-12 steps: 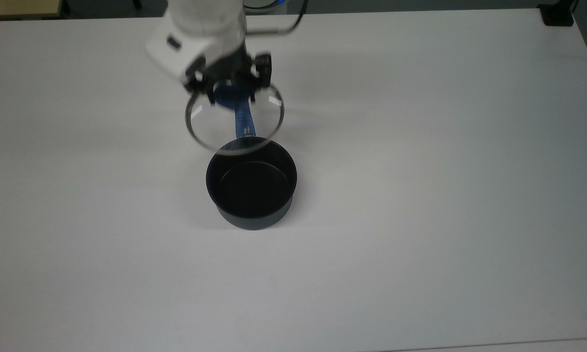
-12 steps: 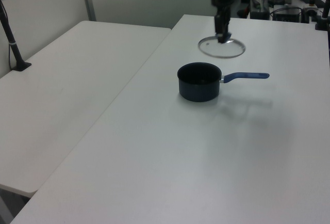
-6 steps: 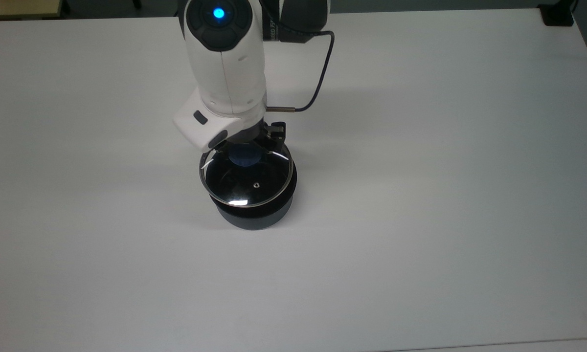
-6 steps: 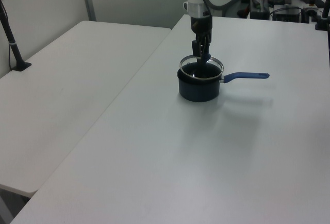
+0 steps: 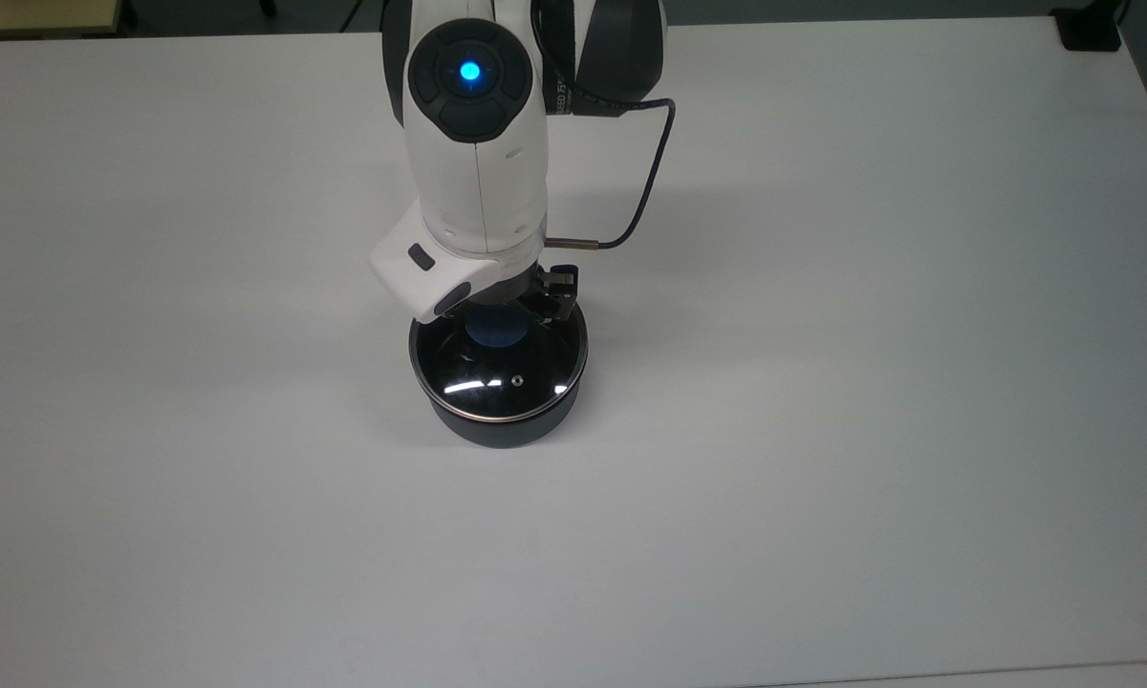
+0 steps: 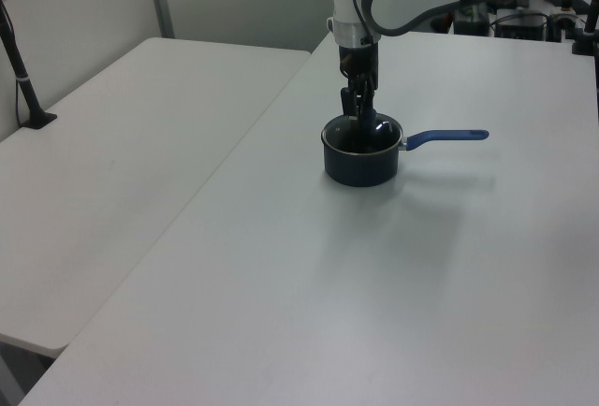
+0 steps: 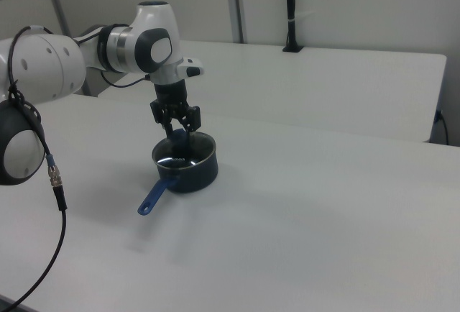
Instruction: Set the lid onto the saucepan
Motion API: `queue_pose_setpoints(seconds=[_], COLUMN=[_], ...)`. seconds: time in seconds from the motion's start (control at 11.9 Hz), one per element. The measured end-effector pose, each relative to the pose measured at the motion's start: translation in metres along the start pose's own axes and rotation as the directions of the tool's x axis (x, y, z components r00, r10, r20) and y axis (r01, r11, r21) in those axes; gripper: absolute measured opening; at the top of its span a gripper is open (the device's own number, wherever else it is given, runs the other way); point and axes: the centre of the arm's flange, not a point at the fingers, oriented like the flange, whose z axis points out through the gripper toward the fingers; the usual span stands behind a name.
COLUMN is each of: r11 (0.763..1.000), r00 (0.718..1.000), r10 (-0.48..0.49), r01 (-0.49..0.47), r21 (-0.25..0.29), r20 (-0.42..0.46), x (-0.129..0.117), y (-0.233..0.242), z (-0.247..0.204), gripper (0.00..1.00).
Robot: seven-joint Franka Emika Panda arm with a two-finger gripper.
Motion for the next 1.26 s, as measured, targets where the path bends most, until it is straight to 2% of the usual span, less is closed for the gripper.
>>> queue_pose_setpoints(seconds=[0.17,0.34,0.42,0.59,0.84,1.01,1.26], r11=[1.000,0.999,0.998,0.994,0.989,0.990,0.995], r00=[1.000,0.999,0.998,0.993,0.988,0.990,0.994], r10=[0.007,0.037,0.058,0.111,0.146,0.136,0.103], r01=[-0.007,-0.037,-0.058,-0.112,-0.148,-0.137,-0.103], r21=[-0.001,-0.005,-0.006,-0.012,-0.026,-0.016,0.008], r20=[-0.004,-0.023,-0.034,-0.048,-0.059,-0.048,-0.021], x=[0.001,-0.002,-0.010,-0.048,-0.127,-0.159,-0.180], y=[0.003,0.018,0.032,0.069,0.087,0.078,0.075], z=[-0.002,-0.029,-0.056,-0.126,-0.196,-0.206,-0.199], gripper=[0.99,1.00,1.00,1.00,1.00,1.00,1.00])
